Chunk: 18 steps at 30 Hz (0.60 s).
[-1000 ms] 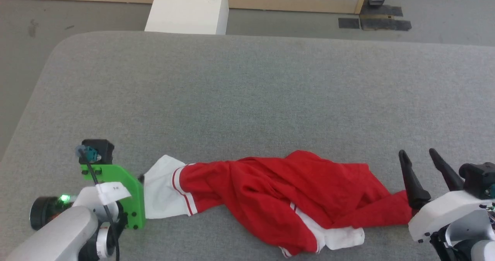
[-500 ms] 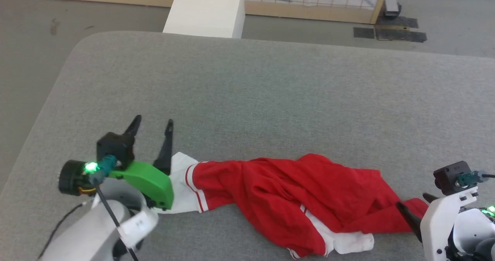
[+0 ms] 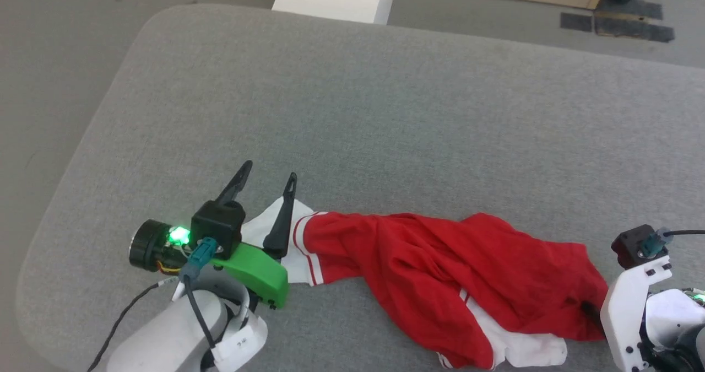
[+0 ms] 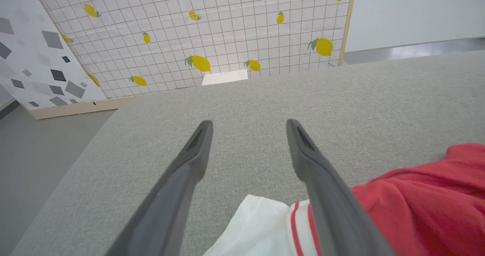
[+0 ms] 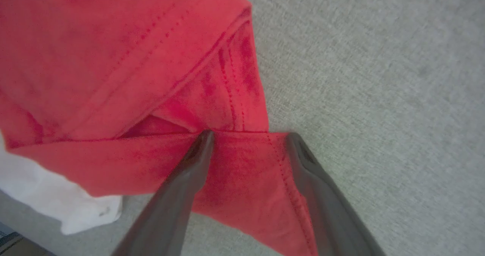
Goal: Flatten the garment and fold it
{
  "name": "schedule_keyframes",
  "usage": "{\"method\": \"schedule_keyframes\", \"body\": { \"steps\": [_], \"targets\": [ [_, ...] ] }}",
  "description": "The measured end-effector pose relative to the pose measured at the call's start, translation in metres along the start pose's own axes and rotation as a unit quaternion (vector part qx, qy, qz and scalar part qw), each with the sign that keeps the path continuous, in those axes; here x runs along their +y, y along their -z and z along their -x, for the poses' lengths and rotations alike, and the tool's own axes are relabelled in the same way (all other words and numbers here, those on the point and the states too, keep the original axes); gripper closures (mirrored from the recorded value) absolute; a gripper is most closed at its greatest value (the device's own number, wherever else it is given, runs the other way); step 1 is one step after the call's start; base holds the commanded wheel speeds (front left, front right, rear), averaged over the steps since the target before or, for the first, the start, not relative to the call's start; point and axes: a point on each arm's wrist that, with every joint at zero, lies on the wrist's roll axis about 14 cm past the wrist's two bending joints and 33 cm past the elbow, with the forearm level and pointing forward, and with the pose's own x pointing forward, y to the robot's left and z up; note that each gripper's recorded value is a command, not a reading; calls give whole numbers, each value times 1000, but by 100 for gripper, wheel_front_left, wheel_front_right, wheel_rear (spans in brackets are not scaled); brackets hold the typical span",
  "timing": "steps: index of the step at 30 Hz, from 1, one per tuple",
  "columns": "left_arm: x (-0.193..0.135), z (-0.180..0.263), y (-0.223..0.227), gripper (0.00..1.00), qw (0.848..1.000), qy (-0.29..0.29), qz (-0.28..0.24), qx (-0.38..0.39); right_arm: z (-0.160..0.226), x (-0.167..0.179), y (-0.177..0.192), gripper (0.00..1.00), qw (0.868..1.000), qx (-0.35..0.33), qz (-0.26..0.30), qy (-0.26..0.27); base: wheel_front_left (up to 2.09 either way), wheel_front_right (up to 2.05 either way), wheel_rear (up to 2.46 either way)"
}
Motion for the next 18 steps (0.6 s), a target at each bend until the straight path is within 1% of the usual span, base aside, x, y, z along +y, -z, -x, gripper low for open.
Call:
{"method": "schedule_keyframes", "body": {
  "steps": [1, 2, 4, 7, 12, 15, 18],
  "targets": [
    [0, 0, 2, 0, 1000, -1, 1, 3, -3, 0, 1, 22, 1000, 6, 4, -1, 0, 0, 0],
    [1, 0, 4, 0, 1000, -2, 2, 5, -5, 0, 1, 100, 1000, 9, 10, 0, 0, 0, 0],
    [4, 1, 6, 0, 1000, -8, 2, 7, -9, 0, -2, 100, 1000, 10, 17, -1, 0, 0, 0],
    [10, 3, 11, 0, 1000, -18, -2, 15, -11, -1, -8, 100, 1000, 2, 13, -2, 0, 0, 0],
    [9, 5, 9, 0, 1000, -13, -2, 12, -2, -4, -19, 100, 999, -34, 6, 2, 0, 0, 0],
    [5, 5, 3, 0, 1000, -6, 2, 5, 14, -9, -35, 100, 997, -82, 4, 11, 0, 0, 0],
    [0, 6, -6, 0, 1000, 3, 4, -6, 43, -25, -64, 100, 987, -154, -3, 34, 0, 0, 0]
  ]
}}
